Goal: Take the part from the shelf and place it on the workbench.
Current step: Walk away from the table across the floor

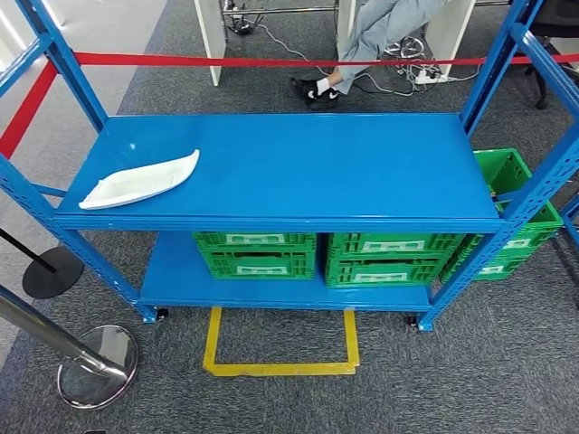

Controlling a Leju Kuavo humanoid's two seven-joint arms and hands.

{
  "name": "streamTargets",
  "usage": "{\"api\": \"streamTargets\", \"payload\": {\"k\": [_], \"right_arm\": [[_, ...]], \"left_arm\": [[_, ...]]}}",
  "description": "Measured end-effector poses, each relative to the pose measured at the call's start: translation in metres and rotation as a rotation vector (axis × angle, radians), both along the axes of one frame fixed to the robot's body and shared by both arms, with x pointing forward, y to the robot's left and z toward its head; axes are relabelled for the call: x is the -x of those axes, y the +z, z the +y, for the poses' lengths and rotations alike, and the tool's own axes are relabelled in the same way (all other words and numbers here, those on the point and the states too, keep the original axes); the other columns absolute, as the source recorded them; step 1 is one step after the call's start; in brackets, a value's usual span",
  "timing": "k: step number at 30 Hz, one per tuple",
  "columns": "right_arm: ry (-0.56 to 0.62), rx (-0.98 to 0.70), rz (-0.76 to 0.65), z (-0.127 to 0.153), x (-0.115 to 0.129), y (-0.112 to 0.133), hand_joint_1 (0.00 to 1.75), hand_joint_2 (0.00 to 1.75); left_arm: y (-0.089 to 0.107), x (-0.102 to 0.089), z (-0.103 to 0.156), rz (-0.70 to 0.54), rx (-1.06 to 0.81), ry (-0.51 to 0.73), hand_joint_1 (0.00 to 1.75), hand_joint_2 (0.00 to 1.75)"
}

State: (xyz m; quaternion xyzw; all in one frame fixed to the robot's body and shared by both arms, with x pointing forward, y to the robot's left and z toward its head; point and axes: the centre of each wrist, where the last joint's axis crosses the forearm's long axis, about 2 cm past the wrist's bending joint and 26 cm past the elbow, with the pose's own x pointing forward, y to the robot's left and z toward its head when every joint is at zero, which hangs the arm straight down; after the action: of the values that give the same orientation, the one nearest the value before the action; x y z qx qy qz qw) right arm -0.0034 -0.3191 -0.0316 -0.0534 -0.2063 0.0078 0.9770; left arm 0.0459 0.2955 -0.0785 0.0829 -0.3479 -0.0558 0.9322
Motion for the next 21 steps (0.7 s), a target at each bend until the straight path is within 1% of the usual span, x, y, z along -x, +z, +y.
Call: {"api": "streamTargets", "payload": {"k": [11,21], "right_arm": [[-0.009,-0.001,-0.012,0.0007,-0.0058,-0.0001,0.0,0.0],[-0.028,-0.001,0.012,-0.0007,0.0004,-0.0009,0.0,0.0]], "left_arm": [[0.0003,-0.0012,-0.0011,-0.003,-0.001,0.009,0.0,0.0],[0.0001,-0.0005,-0.0034,0.001,0.005,0.023,0.0,0.0]]}}
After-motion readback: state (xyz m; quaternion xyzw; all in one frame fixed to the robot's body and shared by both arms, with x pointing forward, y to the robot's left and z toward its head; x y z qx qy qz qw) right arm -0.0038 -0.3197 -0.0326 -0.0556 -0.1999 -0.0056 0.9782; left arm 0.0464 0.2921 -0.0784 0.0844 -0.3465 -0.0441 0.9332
